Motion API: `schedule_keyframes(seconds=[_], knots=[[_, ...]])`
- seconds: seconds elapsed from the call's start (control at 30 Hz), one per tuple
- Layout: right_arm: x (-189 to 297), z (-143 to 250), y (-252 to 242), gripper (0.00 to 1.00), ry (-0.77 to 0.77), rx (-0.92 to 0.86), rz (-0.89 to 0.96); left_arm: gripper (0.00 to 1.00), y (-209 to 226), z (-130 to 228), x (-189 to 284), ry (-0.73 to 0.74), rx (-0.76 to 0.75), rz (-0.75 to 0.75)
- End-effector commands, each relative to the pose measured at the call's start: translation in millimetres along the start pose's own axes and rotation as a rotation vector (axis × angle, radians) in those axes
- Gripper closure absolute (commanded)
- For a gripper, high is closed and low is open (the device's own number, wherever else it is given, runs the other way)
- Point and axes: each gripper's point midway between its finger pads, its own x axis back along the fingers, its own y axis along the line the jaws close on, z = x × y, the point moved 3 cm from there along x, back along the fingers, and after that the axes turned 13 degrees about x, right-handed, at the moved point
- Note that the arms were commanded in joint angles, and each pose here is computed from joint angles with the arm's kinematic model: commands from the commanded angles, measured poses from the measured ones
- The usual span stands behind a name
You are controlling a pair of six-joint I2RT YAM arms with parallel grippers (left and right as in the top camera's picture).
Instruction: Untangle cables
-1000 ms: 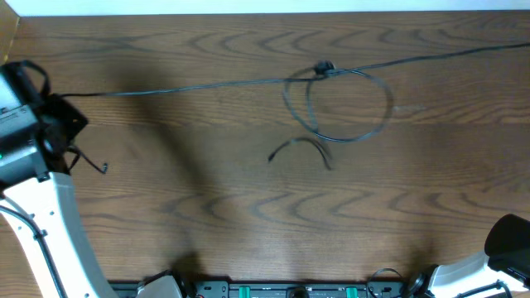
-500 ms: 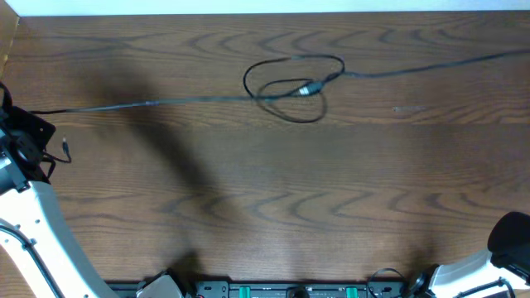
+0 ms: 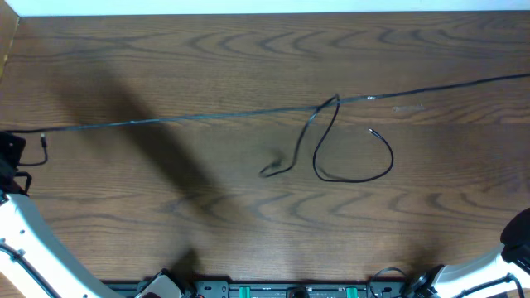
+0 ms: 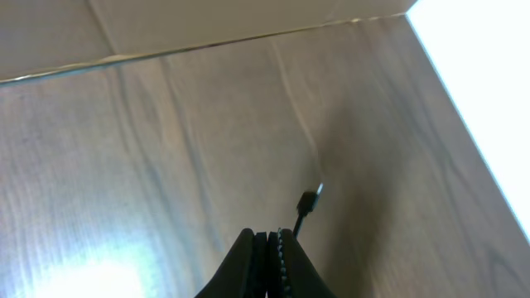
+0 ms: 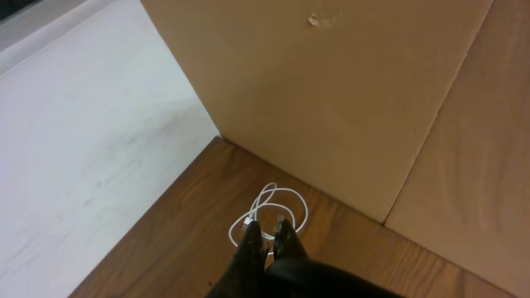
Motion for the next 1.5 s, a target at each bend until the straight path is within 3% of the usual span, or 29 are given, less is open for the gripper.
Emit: schedule_keyframes(seconds=[0.0,0.3,0.47,0.63,0.83,1.13,1.17,1.2,1.23,1.47], knots=[[-4.3,0.5,-0.3,0.99,-0.002,0.037,0.026,0.93,-10.5,1.9,1.7,-0.001,0.012,0.040],[9.8,23.2,88.9,0.99,0.074,0.116,-0.207,0.93,-60.7,46.0,11.0,0.079,-0.130,0.167],[41.5,50.2,176.1,0.99,0.132,0.216,-0.384,0.93,-103.7,91.3,29.2,0.147,-0.260,0.299],[81.4,76.1,244.4,0.99,0.163,0.314,-0.520,0.93,-137.5,164.3,49.6,0.310,-0.409,0.422],[101.6,84.6,272.8,0.99,0.154,0.353,-0.573,0.93,-169.2,265.5,42.0,0.476,-0.614,0.457],[87.7,86.6,248.4,0.99,0.184,0.366,-0.476,0.92,-175.5,327.9,25.3,0.576,-0.722,0.427],[87.7,86.6,248.4,0.99,0.185,0.366,-0.476,0.65,-175.9,329.8,25.0,0.579,-0.725,0.427],[87.7,86.6,248.5,0.99,0.184,0.366,-0.476,0.23,-176.9,330.5,25.2,0.578,-0.725,0.432],[87.7,86.5,248.5,0.99,0.184,0.366,-0.476,0.07,-178.2,330.7,26.1,0.578,-0.723,0.439],[88.0,87.9,248.2,0.99,0.188,0.376,-0.476,0.06,-200.7,340.9,66.8,0.707,-0.785,0.688]])
